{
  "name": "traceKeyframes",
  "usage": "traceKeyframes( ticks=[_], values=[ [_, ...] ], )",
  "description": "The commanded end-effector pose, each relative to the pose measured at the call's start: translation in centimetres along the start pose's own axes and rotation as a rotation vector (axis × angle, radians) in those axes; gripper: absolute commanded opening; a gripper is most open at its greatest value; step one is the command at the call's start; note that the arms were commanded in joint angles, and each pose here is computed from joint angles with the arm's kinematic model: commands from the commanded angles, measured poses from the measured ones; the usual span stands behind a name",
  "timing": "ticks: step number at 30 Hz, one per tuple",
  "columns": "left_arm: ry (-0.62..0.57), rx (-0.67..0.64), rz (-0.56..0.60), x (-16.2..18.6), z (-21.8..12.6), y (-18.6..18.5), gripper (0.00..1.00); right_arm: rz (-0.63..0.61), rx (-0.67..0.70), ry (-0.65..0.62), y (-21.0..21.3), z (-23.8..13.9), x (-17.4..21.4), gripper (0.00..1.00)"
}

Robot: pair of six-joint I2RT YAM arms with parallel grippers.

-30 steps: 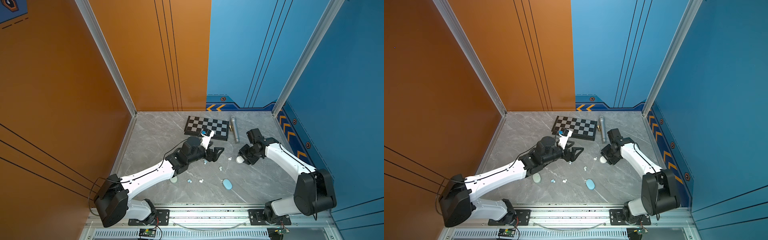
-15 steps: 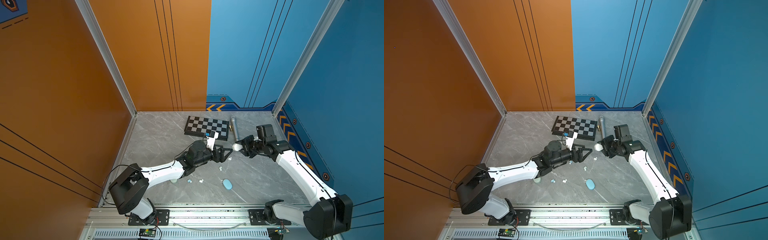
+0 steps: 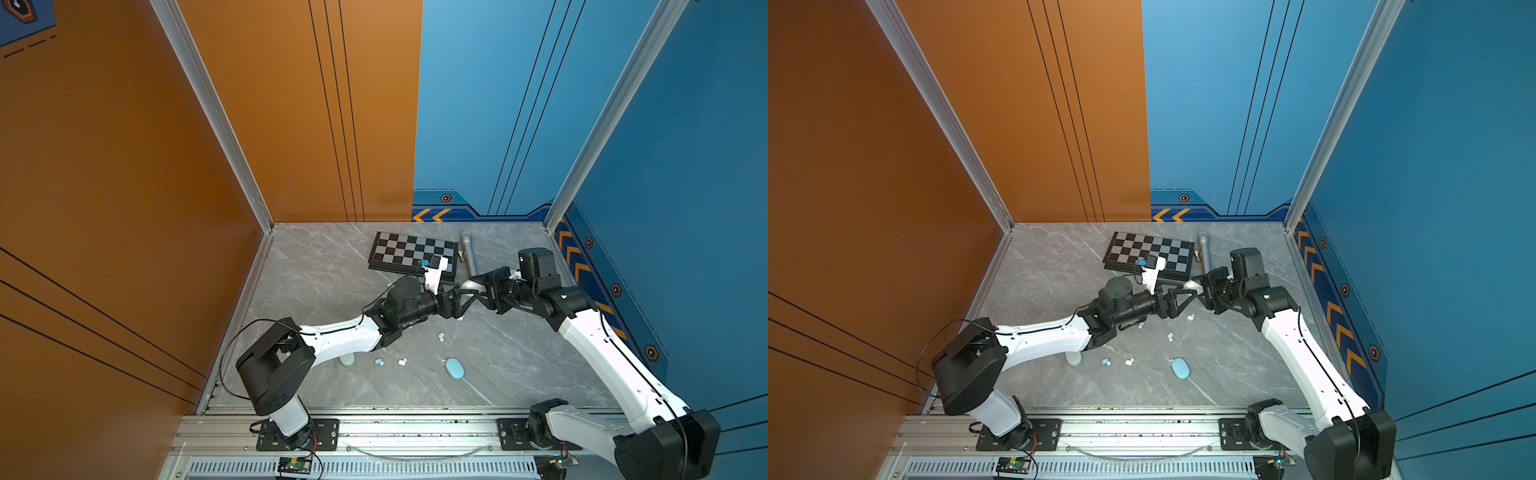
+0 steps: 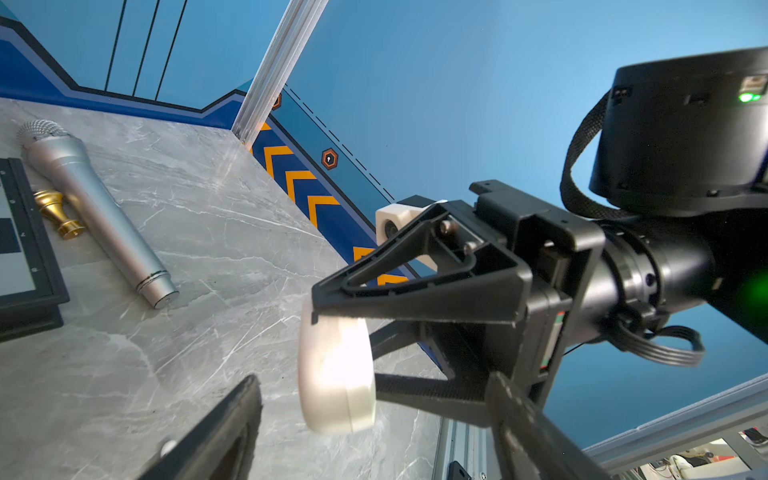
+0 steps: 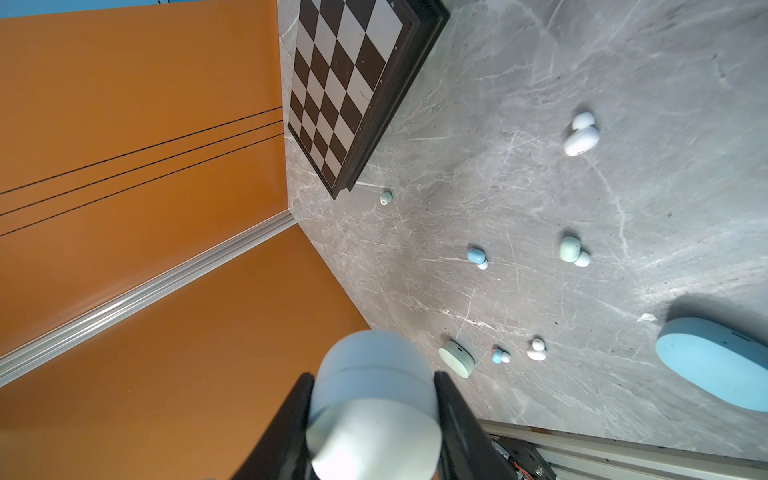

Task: Insert the wireless bluetooth earbuds into the charging case
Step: 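Close the left gripper on the case held by the right gripper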

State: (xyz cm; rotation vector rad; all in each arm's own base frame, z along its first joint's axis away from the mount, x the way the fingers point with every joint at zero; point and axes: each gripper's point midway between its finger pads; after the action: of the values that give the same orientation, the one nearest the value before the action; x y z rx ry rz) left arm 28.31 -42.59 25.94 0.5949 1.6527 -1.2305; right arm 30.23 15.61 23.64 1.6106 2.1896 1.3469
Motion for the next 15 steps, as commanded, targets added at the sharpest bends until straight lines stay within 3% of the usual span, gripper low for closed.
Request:
traceKeyframes(
  ticks=[1, 10, 15],
  values=[
    [-0.015, 0.007, 0.0, -0.32, 0.61, -0.27, 0.82, -0.002, -0.062, 0.039, 1.68, -1.1, 1.54, 0.35],
    [-0.024, -0.032, 0.002, -0.25, 0.61, 0.7, 0.73, -0.002, -0.084, 0.055, 2.35, -1.34, 2.15, 0.34],
    [-0.021, -0.004, -0.007, -0.58, 1.04, 0.39, 0.54, 0.001, -0.09, 0.058, 2.43, -1.38, 2.26, 0.34]
  ],
)
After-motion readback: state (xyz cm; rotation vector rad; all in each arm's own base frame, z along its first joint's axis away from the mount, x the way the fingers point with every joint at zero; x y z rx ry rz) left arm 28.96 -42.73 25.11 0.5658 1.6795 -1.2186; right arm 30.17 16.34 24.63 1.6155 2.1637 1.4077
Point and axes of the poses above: each gripper's point midway between its finger pads, its own z axis out along the fingers, its own y axis along the line the jaws close on, x = y × z, and after that the axes turned 13 degrees about z, right-handed
